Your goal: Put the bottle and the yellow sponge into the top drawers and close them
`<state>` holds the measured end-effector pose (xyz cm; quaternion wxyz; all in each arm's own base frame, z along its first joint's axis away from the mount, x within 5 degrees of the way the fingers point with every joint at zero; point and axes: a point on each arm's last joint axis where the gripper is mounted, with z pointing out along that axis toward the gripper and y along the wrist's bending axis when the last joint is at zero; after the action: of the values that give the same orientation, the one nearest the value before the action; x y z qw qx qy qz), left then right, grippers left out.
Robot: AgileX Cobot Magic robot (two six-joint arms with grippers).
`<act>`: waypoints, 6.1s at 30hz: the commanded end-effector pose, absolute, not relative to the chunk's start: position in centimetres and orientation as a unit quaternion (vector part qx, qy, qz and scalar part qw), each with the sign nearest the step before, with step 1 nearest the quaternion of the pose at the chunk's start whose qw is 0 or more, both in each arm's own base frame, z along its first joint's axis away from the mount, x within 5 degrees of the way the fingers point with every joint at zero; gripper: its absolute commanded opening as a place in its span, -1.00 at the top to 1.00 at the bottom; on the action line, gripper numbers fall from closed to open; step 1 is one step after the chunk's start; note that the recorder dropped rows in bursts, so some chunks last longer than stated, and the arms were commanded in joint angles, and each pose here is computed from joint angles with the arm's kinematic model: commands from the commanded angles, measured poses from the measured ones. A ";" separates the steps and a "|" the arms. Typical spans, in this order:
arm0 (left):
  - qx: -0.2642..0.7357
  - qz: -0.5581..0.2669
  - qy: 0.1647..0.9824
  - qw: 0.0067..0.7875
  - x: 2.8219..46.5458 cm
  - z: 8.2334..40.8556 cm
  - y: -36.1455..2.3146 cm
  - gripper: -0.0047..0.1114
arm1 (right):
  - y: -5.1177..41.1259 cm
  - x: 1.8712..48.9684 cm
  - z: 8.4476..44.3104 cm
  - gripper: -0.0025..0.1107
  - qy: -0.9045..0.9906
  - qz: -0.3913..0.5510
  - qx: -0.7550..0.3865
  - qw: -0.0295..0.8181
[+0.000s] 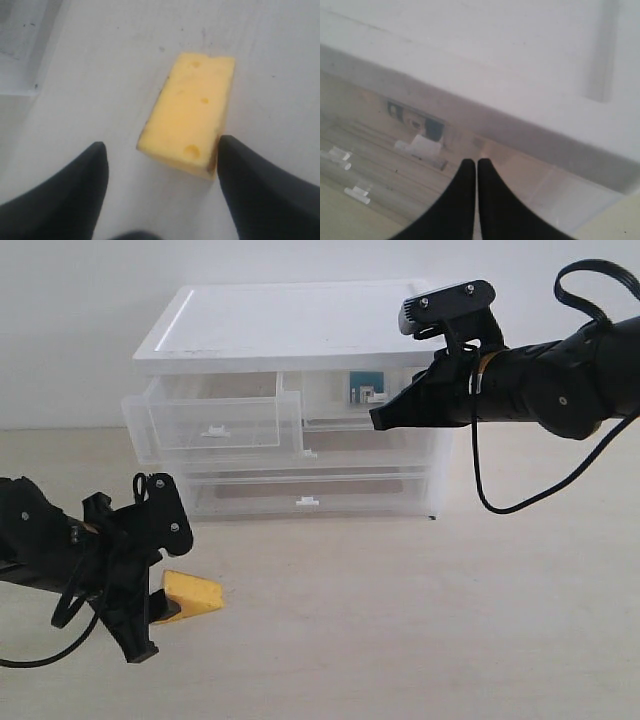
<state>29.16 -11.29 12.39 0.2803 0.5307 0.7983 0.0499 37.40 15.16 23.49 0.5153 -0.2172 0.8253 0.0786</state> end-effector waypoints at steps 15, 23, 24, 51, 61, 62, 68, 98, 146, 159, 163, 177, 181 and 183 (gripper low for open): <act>0.535 0.054 0.792 0.288 29.6 12.7 -11.5 0.85 | 14.9 37.8 23.9 0.96 0.819 0.081 -0.211 0.528; 0.541 0.057 0.788 0.288 29.6 12.7 -11.5 0.85 | 14.9 37.8 23.9 0.96 0.819 0.081 -0.211 0.528; 0.542 0.055 0.789 0.286 29.6 12.7 -11.5 0.85 | 14.9 37.8 23.9 0.96 0.819 0.081 -0.211 0.528; 0.689 0.150 0.642 0.302 30.4 13.2 -11.5 -0.20 | 14.9 37.8 23.9 0.96 0.818 0.080 -0.212 0.528; 0.698 0.155 0.630 0.302 30.4 13.3 -11.5 -0.20 | 14.9 37.8 23.9 0.96 0.818 0.081 -0.212 0.529; 0.720 0.166 0.605 0.298 30.4 13.3 -11.5 -0.20 | 14.9 37.8 23.9 0.96 0.818 0.081 -0.212 0.529; 0.752 0.177 0.567 0.285 30.3 13.2 -11.5 0.18 | 14.9 37.8 23.9 0.96 0.818 0.081 -0.212 0.529; 0.692 0.135 0.653 0.277 29.7 12.6 -11.2 0.85 | 14.8 37.7 23.8 0.96 0.828 0.072 -0.214 0.514; 0.246 0.108 0.810 0.522 29.7 16.0 -4.7 0.85 | 32.8 28.8 16.0 -0.02 0.819 0.171 -0.383 0.392; 0.216 0.121 0.809 0.532 29.8 16.2 -4.3 0.85 | 36.8 29.4 13.3 -0.02 0.815 0.167 -0.407 0.377; 0.216 0.121 0.809 0.532 29.8 16.2 -4.3 0.85 | 36.9 29.6 11.7 -0.02 0.814 0.163 -0.416 0.372; 0.217 0.120 0.810 0.531 29.8 16.2 -4.3 0.85 | 37.4 30.6 10.8 0.29 0.809 0.150 -0.429 0.373; 0.217 0.120 0.810 0.531 29.8 16.2 -4.3 0.85 | 37.4 30.6 10.8 0.52 0.805 0.145 -0.438 0.373; 0.217 0.120 0.810 0.531 29.8 16.2 -4.3 0.85 | 37.4 30.6 10.8 0.73 0.803 0.140 -0.444 0.372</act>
<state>29.86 -4.47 15.92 0.5242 0.2233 0.8135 0.1162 30.23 37.64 10.89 0.3737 -0.4375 0.8041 0.1499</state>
